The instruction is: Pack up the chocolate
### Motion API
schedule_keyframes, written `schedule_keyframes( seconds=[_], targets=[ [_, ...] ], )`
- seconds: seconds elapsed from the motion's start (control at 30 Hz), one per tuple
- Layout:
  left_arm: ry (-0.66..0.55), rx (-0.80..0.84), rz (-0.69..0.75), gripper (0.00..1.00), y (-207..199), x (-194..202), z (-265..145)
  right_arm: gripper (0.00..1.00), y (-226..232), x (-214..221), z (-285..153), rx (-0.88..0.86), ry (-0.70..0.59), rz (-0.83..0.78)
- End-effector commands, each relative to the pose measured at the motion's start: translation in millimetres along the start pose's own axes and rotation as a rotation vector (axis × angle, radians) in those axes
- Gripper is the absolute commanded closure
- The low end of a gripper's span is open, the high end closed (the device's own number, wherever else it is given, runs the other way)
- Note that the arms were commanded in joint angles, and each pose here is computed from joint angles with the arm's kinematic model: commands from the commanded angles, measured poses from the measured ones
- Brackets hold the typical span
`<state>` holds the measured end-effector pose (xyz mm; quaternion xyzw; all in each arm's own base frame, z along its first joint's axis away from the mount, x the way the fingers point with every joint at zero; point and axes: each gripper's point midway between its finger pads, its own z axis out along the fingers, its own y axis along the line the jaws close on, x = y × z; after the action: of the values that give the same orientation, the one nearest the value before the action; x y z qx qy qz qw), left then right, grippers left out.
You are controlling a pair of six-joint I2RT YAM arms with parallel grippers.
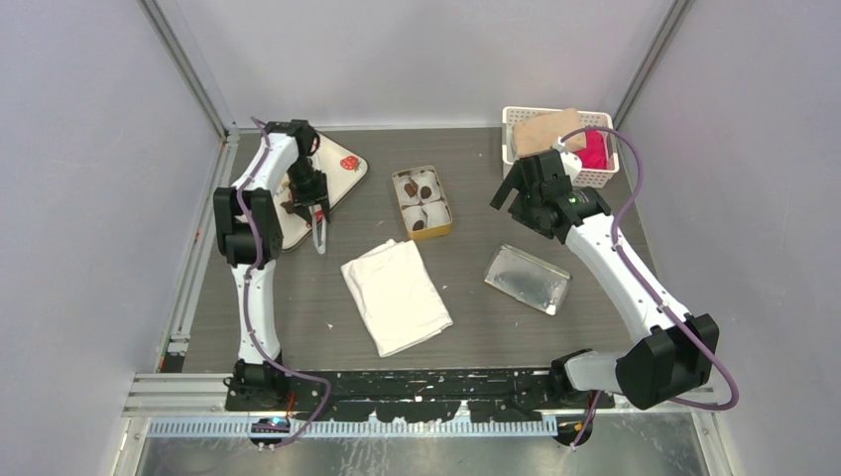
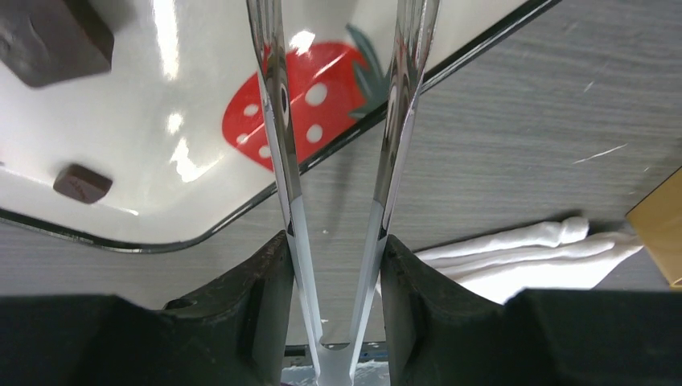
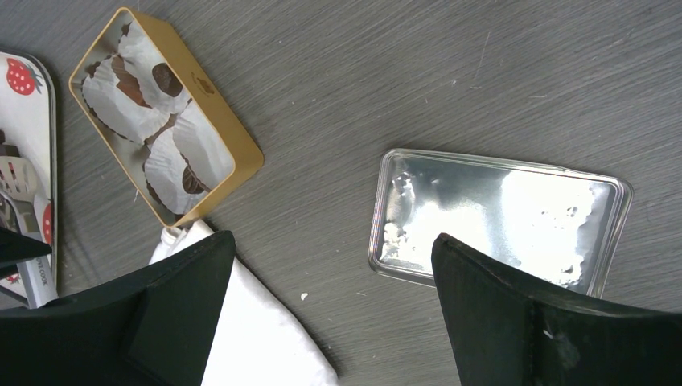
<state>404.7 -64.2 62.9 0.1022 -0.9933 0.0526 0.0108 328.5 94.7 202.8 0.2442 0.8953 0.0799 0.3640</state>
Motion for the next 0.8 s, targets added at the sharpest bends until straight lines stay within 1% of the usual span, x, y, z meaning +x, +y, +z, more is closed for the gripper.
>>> schedule_keyframes(
  seconds=[0.0, 0.33, 0.53, 0.77],
  targets=[
    [-0.007, 0.041, -0.005, 0.58, -6, -10, -7, 0.03, 14, -25, -10, -0.043, -0.075, 0.034],
    [-0.007, 0.026, -0.033, 0.58, -3, -18, 0, 0.03, 13, -27, -12, -0.039, -0.081, 0.039],
    [-0.021, 0.049, -0.058, 0.58, -2, -30, 1, 0.03, 15, -28, -11, -0.041, -0.078, 0.039],
    [-0.014, 0.069, -0.053, 0.59, -6, -36, 3, 0.03, 16, -28, -11, -0.043, -0.075, 0.043]
  ],
)
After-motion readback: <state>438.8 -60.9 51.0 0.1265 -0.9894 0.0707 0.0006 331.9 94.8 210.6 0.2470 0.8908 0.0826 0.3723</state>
